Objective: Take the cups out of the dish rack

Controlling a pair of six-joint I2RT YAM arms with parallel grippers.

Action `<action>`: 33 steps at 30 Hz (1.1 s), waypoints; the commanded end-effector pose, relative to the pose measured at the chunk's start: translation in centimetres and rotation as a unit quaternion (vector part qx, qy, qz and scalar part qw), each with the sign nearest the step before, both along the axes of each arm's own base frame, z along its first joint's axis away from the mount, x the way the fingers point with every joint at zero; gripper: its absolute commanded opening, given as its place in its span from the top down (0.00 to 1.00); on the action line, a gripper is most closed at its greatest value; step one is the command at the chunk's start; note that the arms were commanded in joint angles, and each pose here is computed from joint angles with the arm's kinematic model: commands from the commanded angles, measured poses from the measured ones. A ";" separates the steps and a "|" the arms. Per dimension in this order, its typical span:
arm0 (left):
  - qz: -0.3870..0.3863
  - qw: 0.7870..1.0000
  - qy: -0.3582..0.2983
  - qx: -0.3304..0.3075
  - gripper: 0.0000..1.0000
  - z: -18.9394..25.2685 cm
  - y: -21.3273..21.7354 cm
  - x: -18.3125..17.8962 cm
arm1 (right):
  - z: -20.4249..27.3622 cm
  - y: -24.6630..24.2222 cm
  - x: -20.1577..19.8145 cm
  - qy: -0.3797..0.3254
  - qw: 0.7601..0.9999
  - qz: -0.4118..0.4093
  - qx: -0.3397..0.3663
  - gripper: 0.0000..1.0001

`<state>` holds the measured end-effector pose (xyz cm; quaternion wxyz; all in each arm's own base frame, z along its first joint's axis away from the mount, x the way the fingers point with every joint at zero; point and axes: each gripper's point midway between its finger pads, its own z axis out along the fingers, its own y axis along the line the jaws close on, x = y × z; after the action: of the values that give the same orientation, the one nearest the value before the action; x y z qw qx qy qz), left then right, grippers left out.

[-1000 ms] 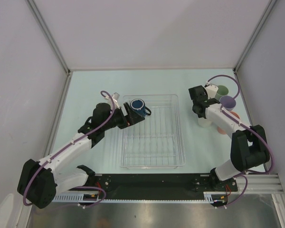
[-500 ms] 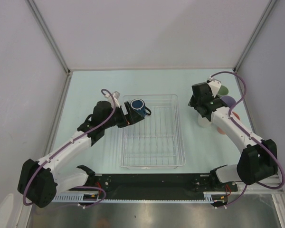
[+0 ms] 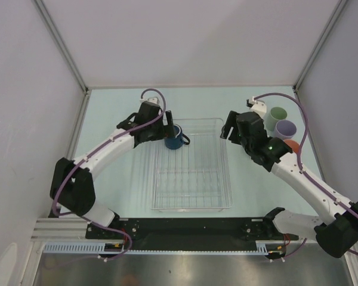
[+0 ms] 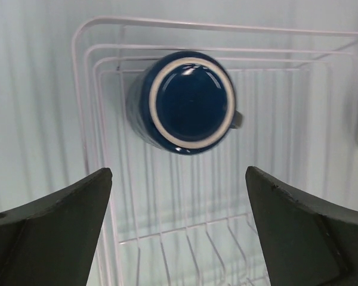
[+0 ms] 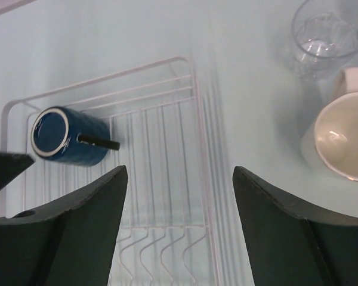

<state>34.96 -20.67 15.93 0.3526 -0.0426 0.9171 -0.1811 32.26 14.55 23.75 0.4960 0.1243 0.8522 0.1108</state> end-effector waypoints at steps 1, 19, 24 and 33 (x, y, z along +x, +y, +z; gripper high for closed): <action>0.011 0.998 0.009 0.061 0.01 -1.0 0.5 1.3 | 1.3 1.7 -1.1 -0.029 0.999 0.039 0.018 0.24; -0.008 0.995 0.007 0.097 0.01 -2.8 -2.8 4.4 | 0.6 3.4 -2.6 -0.031 0.996 0.078 0.025 0.27; -0.010 0.995 0.013 0.102 0.00 -3.6 -3.6 5.0 | 0.7 3.4 -2.5 -0.033 0.996 0.079 0.021 0.27; -0.004 0.990 0.028 0.136 0.00 -6.1 -3.6 5.9 | 0.1 3.6 -2.5 -0.028 0.996 0.082 0.018 0.27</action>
<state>39.73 -23.90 9.99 0.3170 -0.0032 0.9460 -0.0684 29.46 17.74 22.64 0.4887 0.0656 0.8555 0.1580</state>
